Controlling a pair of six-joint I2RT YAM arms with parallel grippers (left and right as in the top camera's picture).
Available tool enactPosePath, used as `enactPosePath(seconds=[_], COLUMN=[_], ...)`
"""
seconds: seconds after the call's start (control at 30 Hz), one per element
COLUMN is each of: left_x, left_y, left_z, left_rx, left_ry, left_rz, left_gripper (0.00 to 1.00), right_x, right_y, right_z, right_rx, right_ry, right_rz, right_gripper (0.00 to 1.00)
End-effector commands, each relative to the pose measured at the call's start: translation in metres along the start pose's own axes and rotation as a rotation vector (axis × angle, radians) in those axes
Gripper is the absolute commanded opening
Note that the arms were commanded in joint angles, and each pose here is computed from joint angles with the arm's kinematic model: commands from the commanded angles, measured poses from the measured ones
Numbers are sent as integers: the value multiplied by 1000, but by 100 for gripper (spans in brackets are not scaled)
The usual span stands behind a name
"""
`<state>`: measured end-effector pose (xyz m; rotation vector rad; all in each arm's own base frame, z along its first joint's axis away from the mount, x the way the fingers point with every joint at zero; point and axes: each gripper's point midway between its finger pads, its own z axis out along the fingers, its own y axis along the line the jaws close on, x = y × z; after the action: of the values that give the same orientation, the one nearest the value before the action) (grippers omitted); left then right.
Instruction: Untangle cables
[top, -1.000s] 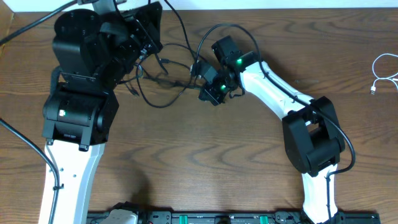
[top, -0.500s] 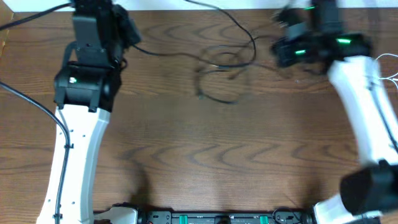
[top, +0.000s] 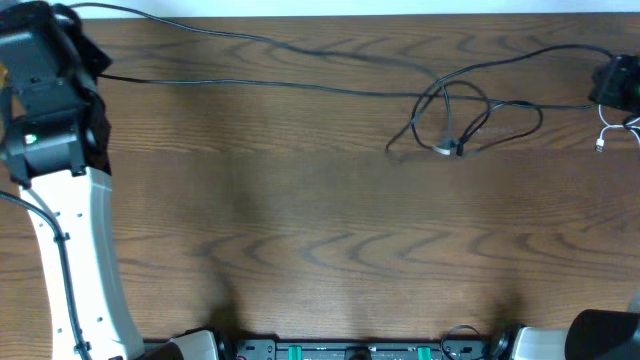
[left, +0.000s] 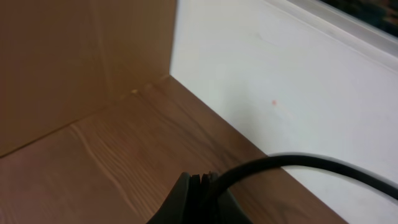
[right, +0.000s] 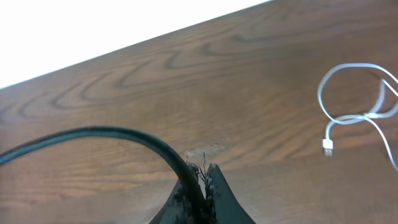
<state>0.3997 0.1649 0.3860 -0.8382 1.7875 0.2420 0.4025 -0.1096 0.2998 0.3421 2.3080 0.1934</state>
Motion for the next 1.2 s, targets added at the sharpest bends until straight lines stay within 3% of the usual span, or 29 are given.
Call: enactPosePath(seconds=[0.0,0.33,0.7,0.97,1.17], left_x=[-25,-34,-24,-2,22], left_y=[29,70,58,18,-9], left_z=[-2,19,32,32,24], left_rx=[-86,-181,-135,70,126], left_ry=[-71,-85,-53,55,132], left_rz=[-14,-49,-41,-28,11], left_gripper=[7,7,7,7,7], right_x=[-7,3,-3,-2,-12], right_y=[-44,-129,-115,-89,-48], right_z=[-10,-18,-13,-5,-7], right_rx=[119,233,132,56,-4], right_ry=[-34,-35,-51,-23,-43], right_rz=[103,301,276,246,147], right_gripper=[1,1,1,1,1])
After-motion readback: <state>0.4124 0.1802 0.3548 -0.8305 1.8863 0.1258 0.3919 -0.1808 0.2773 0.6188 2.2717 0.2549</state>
